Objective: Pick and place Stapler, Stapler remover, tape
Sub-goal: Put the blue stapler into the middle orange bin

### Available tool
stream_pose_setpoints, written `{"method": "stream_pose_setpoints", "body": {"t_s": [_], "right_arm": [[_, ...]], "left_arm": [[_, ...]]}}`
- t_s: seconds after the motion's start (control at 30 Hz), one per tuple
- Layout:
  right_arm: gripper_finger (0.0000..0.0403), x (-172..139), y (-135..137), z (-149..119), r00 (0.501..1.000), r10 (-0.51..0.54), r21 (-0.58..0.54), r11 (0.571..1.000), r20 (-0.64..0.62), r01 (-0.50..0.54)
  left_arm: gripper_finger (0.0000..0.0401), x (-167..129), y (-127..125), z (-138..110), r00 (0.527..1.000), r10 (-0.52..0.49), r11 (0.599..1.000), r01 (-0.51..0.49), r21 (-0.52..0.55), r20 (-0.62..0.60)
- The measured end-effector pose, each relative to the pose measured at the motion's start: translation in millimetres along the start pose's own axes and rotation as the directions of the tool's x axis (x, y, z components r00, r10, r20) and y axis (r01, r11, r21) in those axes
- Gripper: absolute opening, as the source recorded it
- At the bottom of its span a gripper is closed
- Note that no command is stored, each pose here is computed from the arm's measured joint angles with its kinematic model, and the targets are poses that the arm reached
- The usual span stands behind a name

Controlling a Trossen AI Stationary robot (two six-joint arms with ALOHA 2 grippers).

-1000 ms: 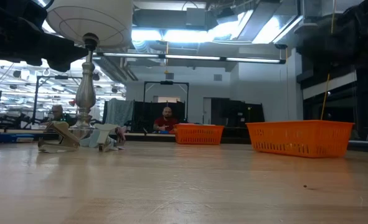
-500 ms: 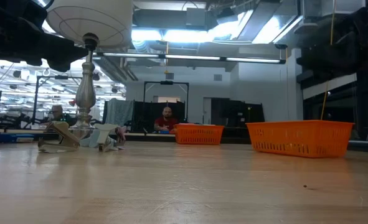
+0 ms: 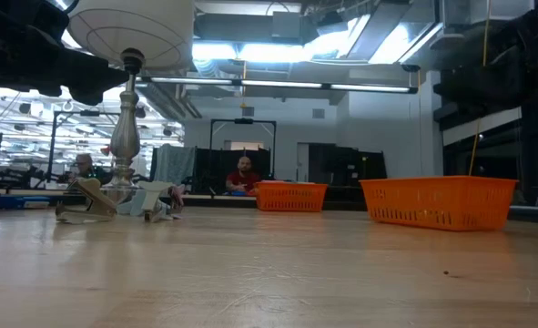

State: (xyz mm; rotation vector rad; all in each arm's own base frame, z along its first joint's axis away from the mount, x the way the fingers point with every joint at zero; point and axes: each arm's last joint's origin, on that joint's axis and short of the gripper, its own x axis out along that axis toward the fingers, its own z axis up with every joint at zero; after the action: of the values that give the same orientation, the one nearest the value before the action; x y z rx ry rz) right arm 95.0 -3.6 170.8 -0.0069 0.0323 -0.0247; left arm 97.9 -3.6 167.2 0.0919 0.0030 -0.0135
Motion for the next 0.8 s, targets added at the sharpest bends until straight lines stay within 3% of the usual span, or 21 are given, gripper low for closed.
{"method": "stream_pose_setpoints", "body": {"t_s": [0.27,0.5,0.67,0.8], "right_arm": [[0.0124,0,0,0,1.0,0.0,0.0,1.0,0.0,0.0],[0.0124,0,0,0,1.0,0.0,0.0,1.0,0.0,0.0],[0.0124,0,0,0,1.0,0.0,0.0,1.0,0.0,0.0],[0.0124,0,0,0,1.0,0.0,0.0,1.0,0.001,0.0]], "left_arm": [[0.0215,0,0,0,1.0,0.0,1.0,0.0,0.001,0.0],[0.0216,0,3,7,0.995,0.068,0.997,-0.07,0.029,0.069],[0.0215,-1,3,11,0.991,0.063,0.988,-0.046,-0.145,0.115],[0.0216,-1,4,15,0.984,0.09,0.942,-0.034,-0.334,0.153]]}}
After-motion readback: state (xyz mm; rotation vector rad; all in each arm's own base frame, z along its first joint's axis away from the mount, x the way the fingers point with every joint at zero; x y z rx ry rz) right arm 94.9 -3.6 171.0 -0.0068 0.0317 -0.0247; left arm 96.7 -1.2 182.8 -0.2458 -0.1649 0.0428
